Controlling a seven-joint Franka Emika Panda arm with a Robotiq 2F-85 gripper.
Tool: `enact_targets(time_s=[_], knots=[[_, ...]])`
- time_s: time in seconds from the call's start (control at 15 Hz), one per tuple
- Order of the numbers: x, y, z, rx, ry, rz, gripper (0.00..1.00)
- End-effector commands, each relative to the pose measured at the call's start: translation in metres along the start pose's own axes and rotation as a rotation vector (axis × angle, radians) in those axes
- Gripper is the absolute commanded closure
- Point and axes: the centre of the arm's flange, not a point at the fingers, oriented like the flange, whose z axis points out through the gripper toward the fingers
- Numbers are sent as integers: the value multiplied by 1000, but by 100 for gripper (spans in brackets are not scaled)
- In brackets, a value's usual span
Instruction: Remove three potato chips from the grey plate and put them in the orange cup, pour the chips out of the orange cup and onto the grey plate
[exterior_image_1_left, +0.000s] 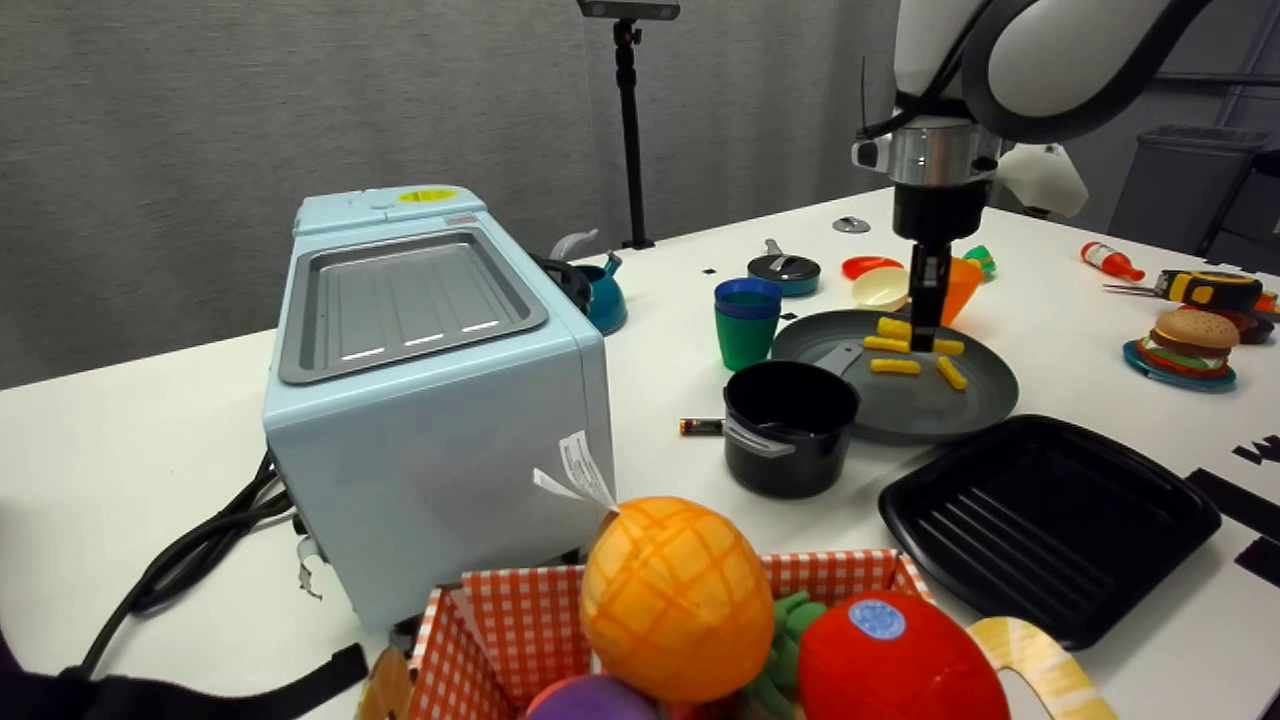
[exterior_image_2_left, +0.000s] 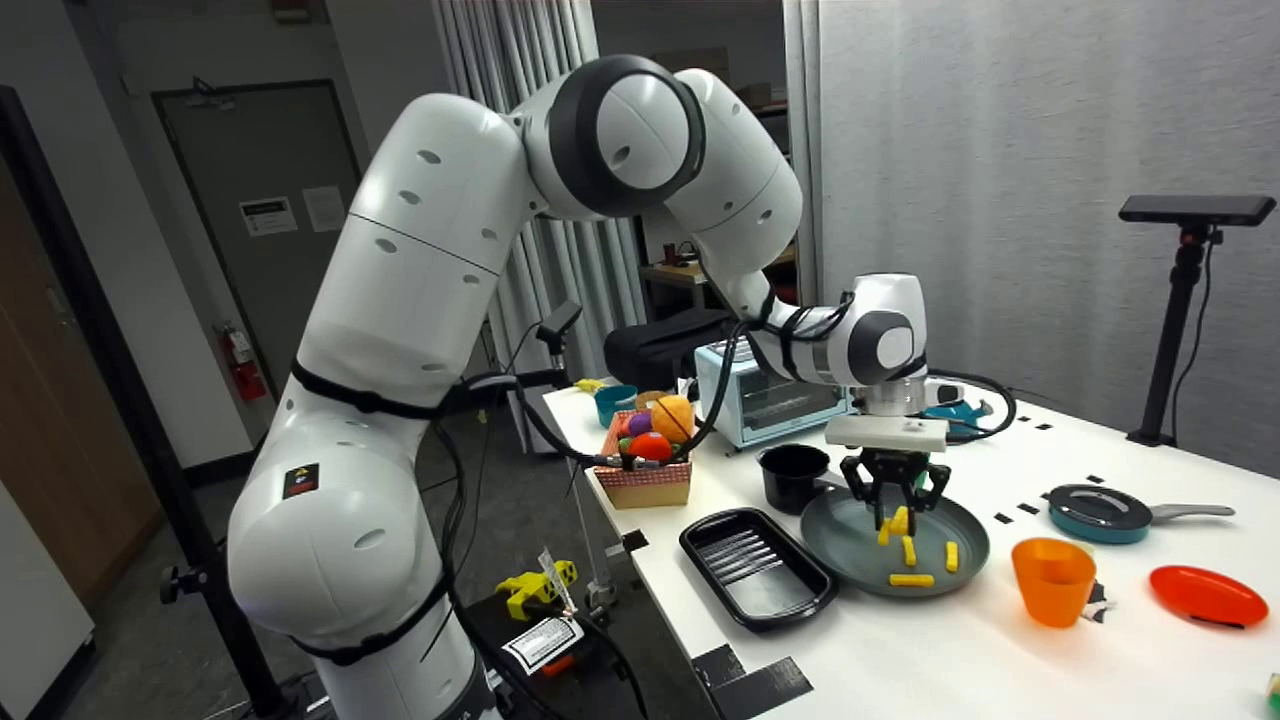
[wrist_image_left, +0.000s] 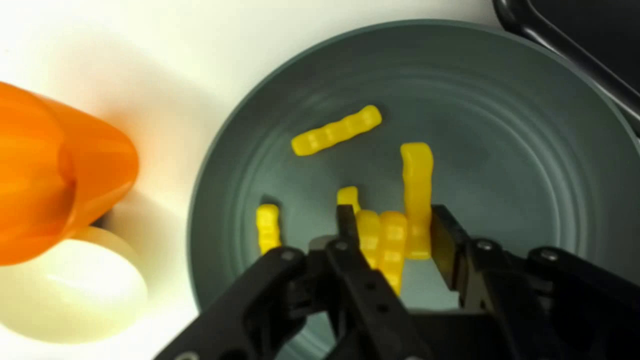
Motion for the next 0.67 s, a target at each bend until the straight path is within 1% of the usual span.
enact_targets(time_s=[0.0,0.33,0.6], knots=[[-2,29,-27,2,2,85,85],[-2,69,-35,-16,22,214,85],[-11,101,-34,-41,26,323,85]])
